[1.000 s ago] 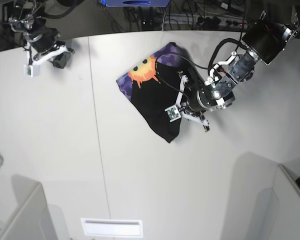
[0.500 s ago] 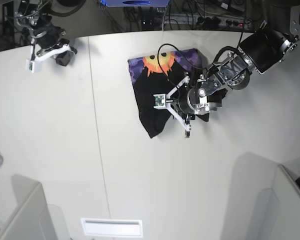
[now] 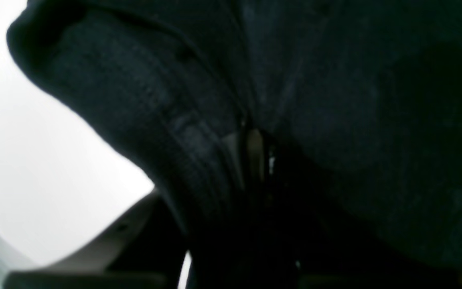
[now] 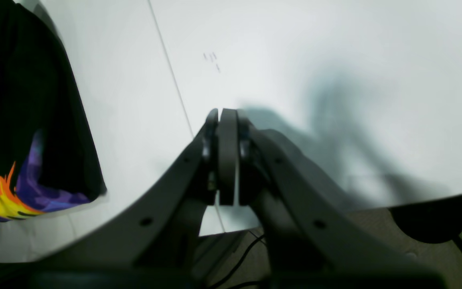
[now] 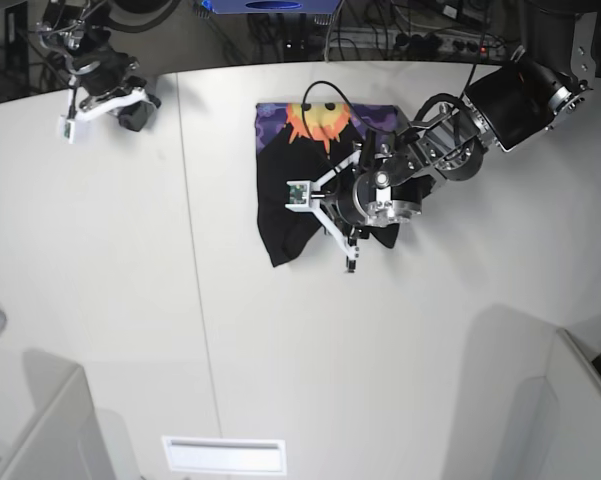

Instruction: Fold the T-shirt properly

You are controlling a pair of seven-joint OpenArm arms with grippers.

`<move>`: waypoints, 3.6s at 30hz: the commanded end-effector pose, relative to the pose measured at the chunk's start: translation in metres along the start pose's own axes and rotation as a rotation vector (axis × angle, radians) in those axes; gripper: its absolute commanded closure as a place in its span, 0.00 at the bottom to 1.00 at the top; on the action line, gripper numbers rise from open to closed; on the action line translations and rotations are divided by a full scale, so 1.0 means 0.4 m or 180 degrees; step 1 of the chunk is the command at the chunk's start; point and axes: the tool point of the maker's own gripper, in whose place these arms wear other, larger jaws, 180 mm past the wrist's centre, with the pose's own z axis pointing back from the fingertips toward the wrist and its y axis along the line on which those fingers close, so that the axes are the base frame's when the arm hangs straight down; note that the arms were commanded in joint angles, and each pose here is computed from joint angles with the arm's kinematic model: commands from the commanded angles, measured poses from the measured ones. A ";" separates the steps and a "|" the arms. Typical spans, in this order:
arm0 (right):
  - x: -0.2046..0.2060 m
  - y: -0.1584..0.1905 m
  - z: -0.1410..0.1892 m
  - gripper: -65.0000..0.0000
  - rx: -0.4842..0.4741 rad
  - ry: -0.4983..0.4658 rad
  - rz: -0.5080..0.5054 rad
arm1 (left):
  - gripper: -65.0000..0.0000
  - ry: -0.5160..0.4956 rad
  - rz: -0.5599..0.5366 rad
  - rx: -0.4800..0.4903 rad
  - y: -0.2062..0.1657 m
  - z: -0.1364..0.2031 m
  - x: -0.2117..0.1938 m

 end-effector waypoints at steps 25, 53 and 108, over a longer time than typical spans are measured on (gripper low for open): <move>0.038 0.006 0.005 1.00 0.0035 -0.0140 0.0077 | 1.00 0.0083 0.0091 -0.0237 -0.059 -0.025 -0.031; 0.043 0.001 0.009 1.00 0.0029 -0.0125 0.0155 | 0.14 -0.0369 0.0548 0.1317 0.300 0.279 0.064; -0.520 -0.073 0.288 1.00 0.0390 0.2293 0.2074 | 1.00 -0.0211 0.4208 0.0310 -0.652 0.394 -0.334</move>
